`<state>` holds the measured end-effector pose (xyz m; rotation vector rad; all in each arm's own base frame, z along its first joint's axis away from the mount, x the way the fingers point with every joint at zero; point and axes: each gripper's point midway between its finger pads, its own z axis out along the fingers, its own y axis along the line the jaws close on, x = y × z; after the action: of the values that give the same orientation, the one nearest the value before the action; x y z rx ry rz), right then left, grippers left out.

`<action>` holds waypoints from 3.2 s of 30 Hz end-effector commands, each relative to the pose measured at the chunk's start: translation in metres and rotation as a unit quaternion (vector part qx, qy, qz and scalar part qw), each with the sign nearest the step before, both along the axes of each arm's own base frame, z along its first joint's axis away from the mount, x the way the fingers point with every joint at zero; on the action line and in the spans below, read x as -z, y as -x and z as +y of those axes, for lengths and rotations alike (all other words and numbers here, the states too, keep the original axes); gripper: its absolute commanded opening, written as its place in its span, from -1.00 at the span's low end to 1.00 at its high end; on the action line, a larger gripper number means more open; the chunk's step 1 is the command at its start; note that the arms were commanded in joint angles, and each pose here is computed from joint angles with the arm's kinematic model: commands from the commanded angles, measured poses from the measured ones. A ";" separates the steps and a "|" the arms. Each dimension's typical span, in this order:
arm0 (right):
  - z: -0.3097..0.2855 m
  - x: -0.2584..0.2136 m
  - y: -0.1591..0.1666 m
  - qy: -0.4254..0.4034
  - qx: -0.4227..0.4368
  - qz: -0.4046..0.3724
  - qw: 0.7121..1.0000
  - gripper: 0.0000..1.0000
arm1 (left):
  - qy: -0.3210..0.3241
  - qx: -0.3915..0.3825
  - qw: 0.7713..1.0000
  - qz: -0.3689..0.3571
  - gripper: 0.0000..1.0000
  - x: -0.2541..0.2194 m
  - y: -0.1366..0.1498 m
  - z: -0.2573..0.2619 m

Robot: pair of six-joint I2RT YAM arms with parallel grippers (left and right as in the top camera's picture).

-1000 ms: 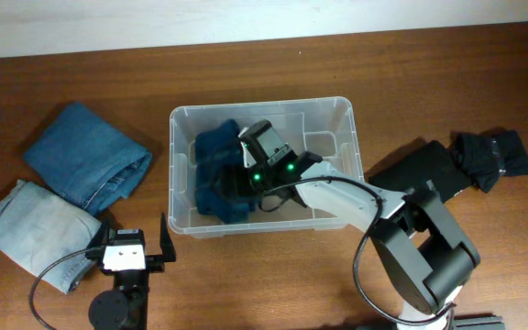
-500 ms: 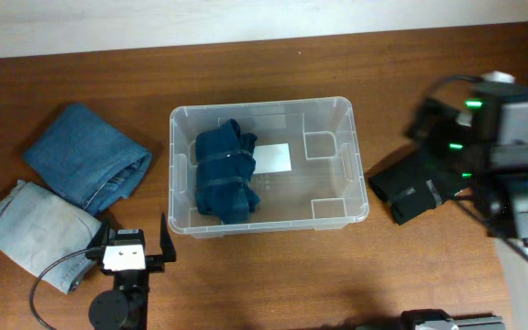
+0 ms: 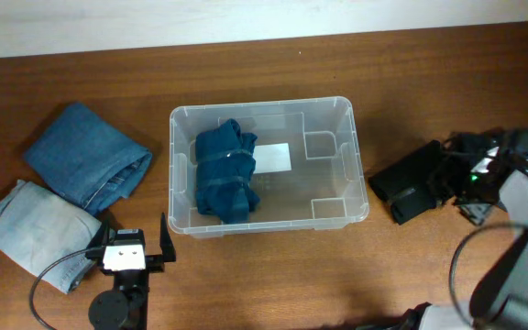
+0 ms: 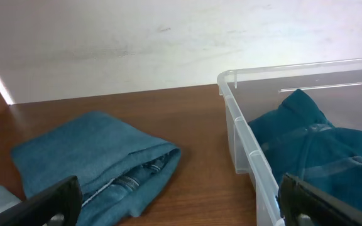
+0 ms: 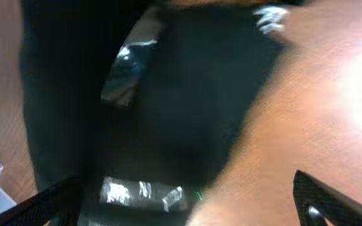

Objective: Pack container
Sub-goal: 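Return the right gripper to the black folded garment, then carry the black garment with the right gripper into the box center, then move the right gripper to the last black garment on the right, then place the second black garment with the right gripper beside the first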

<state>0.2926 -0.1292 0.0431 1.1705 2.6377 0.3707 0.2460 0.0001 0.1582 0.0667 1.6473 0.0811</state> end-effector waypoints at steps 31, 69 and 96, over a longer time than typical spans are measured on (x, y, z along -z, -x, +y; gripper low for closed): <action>0.272 -0.152 -0.045 0.039 -0.445 -0.240 0.862 -0.92 | -0.009 0.007 1.000 0.000 0.99 0.001 0.000 -0.003; -0.079 -0.081 -0.038 0.082 0.061 -0.088 0.991 0.97 | -0.009 0.007 1.000 0.000 0.99 0.001 0.000 -0.003; -0.018 -0.187 -0.089 0.031 -0.123 -0.323 0.938 -0.92 | -0.009 0.007 1.000 0.000 0.99 0.001 0.000 -0.003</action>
<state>0.3661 -0.1943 0.1209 0.9731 2.2735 0.6524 0.2460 0.0001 0.1580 0.0668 1.6480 0.0811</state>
